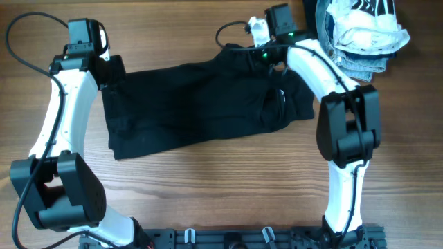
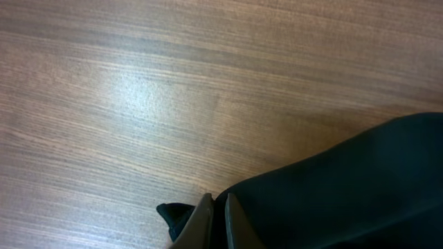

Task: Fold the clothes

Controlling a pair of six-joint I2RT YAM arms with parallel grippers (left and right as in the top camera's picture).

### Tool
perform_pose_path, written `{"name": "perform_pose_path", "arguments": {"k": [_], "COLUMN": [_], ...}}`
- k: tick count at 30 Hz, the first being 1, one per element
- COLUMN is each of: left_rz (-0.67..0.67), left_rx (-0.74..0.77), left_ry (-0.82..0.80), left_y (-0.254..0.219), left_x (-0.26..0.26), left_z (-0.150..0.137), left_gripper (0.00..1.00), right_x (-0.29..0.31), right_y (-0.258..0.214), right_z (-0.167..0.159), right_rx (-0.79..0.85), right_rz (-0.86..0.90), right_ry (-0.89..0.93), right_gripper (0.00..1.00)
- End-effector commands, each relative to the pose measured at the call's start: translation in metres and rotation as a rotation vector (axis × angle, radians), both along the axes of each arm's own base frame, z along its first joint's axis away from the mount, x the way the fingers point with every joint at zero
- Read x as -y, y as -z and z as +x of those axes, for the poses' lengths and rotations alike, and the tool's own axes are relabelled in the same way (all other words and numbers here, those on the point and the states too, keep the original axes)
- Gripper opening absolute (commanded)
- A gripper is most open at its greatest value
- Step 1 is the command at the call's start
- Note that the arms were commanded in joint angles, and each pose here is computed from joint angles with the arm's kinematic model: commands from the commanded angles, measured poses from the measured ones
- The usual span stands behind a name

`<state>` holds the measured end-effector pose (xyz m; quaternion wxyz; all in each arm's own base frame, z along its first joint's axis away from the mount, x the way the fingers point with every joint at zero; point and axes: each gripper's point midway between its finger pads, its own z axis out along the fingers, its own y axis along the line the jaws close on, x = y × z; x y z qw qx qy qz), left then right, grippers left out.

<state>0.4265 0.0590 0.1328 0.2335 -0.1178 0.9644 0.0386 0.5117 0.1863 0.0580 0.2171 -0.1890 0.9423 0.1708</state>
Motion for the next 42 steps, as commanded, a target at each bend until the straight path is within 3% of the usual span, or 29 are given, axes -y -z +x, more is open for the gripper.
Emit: {"name": "perform_pose_path", "arguments": {"k": [1, 11, 16, 27, 41, 42], "left_rz": [0.019, 0.028, -0.019, -0.053, -0.148, -0.159], "left_rx": [0.039, 0.111, 0.079, -0.155, -0.33, -0.334], "left_ry": [-0.028, -0.073, -0.052, -0.087, -0.107, -0.105], "left_y": [-0.014, -0.049, -0.057, -0.013, 0.047, 0.049], "left_x": [-0.009, -0.026, -0.014, -0.02, -0.016, -0.014], "left_z": [-0.001, -0.012, -0.033, -0.073, -0.1, -0.101], "left_gripper": [0.04, 0.04, 0.04, 0.04, 0.04, 0.1], "right_x": [0.037, 0.086, 0.09, 0.114, 0.128, 0.128], "right_y": [-0.074, -0.124, -0.13, -0.092, -0.044, -0.043], "right_z": [0.016, -0.023, -0.054, -0.127, -0.159, -0.16], "right_rx": [0.106, 0.058, -0.025, -0.348, -0.492, -0.496], "right_rz": [0.025, 0.006, -0.013, -0.151, -0.191, -0.192], "right_ry": [0.084, 0.138, 0.13, 0.179, 0.193, 0.193], "right_gripper": [0.04, 0.04, 0.04, 0.04, 0.04, 0.08]}}
